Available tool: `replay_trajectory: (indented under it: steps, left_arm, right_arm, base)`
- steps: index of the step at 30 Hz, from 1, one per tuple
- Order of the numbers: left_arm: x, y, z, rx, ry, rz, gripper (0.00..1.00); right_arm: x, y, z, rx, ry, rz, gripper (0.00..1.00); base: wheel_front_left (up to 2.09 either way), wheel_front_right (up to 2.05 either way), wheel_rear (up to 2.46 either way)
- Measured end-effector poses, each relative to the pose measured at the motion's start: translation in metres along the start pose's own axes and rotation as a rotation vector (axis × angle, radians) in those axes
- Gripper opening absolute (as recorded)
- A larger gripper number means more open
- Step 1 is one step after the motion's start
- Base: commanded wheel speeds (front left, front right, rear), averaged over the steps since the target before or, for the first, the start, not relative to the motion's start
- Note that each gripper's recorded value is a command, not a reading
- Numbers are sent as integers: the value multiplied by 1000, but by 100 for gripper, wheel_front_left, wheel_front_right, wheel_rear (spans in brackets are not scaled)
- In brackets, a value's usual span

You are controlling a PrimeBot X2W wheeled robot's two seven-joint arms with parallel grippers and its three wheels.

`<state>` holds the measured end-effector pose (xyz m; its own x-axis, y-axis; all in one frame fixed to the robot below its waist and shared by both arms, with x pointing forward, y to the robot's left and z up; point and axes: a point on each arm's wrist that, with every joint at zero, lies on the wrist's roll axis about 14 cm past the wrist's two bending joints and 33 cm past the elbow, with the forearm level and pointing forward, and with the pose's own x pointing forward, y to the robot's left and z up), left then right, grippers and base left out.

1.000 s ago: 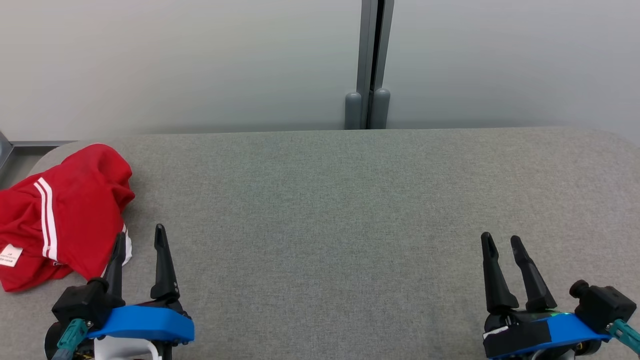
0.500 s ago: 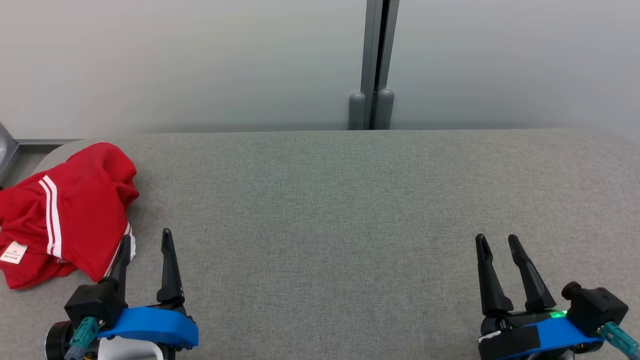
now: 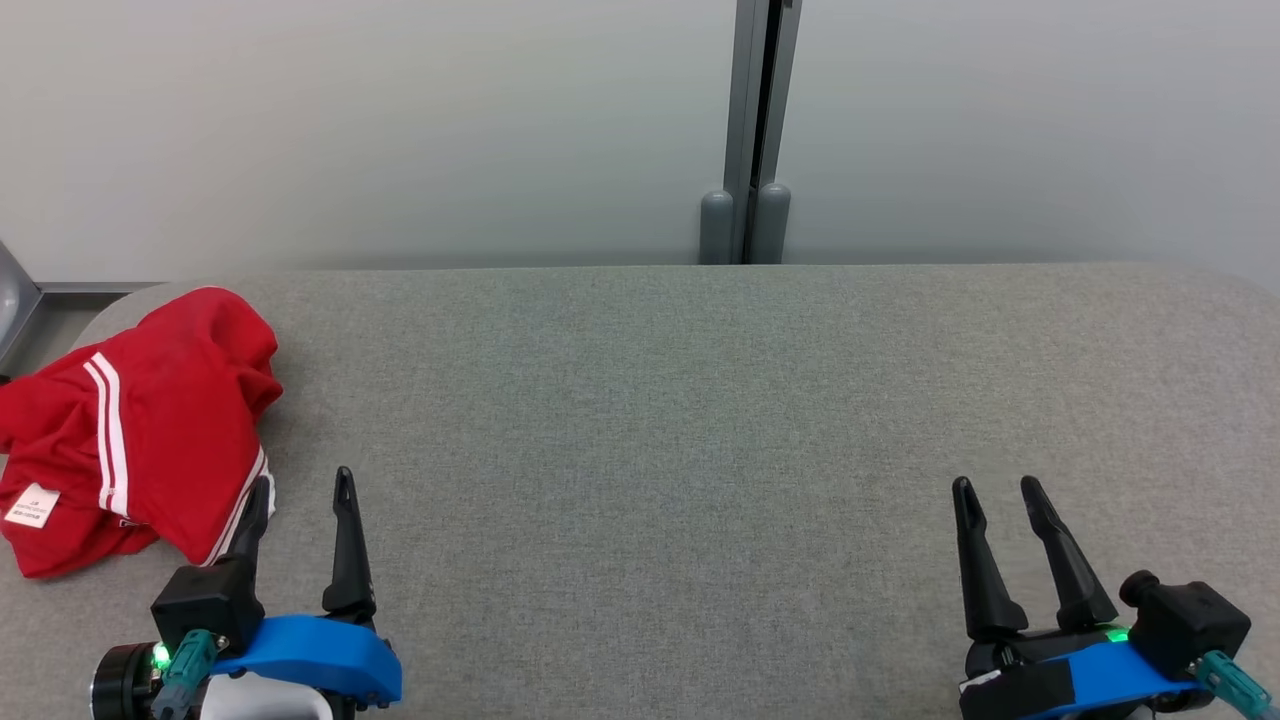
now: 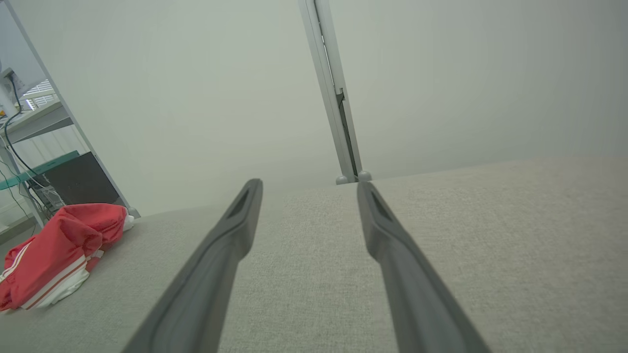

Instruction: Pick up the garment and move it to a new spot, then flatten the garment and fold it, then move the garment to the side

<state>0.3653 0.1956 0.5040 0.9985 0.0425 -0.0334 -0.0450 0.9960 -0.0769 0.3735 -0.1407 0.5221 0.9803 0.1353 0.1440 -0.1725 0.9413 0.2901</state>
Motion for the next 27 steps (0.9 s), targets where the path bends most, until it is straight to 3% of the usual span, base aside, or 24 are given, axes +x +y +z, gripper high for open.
replay_trajectory:
  steps: [27]
  left_arm:
    - [-2,6,-8,13,53,29,100]
  right_arm:
    - [-7,-23,-15,-114,70,-52,100]
  base:
    - [0,0,0]
